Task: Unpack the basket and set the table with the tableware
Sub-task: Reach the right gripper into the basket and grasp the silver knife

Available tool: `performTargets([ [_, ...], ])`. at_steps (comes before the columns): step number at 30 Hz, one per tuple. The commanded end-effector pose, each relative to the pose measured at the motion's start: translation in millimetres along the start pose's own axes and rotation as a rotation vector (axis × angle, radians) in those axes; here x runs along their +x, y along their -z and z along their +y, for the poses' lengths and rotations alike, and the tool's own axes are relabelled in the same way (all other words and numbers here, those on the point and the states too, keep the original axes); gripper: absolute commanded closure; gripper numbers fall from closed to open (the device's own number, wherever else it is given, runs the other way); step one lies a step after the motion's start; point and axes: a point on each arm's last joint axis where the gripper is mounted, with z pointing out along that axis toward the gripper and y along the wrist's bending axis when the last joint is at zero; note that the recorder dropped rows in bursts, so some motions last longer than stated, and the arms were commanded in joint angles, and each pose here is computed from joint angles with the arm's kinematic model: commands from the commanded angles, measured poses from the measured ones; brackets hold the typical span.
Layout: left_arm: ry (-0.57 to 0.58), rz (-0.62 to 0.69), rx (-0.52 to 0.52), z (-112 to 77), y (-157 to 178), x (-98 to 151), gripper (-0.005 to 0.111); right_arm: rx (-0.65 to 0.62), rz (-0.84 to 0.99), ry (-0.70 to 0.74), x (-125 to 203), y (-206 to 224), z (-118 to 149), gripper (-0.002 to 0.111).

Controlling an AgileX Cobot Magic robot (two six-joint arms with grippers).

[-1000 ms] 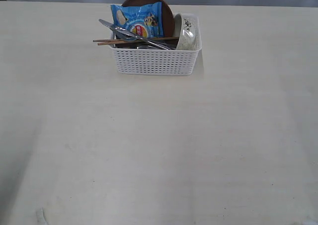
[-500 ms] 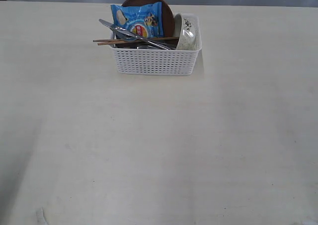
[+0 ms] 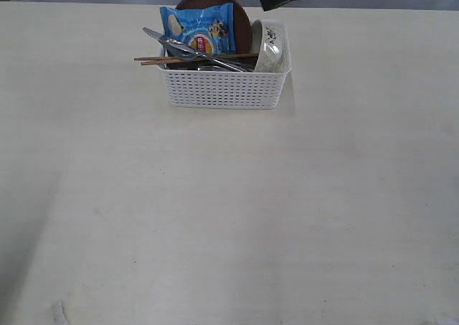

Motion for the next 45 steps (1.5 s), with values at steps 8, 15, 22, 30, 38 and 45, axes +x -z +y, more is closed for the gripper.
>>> performTargets([
  [8,-0.004,-0.001,0.005,-0.2,0,1,0.107,0.046,0.164,0.459,-38,-75,46,0.091],
  [15,-0.004,-0.001,0.005,-0.2,0,1,0.107,0.138,0.278,0.512,-45,-106,54,0.071],
  [22,-0.004,-0.001,0.005,-0.2,0,1,0.107,0.111,0.348,0.641,-43,-127,52,0.071],
  [30,-0.004,-0.001,0.005,-0.2,0,1,0.107,0.122,0.358,0.692,-42,-147,44,0.071],
  [38,-0.004,-0.001,0.005,-0.2,0,1,0.107,0.153,0.390,0.671,-35,-166,18,0.071],
  [45,-0.004,-0.001,0.005,-0.2,0,1,0.107,0.160,0.391,0.651,-31,-175,8,0.109],
])
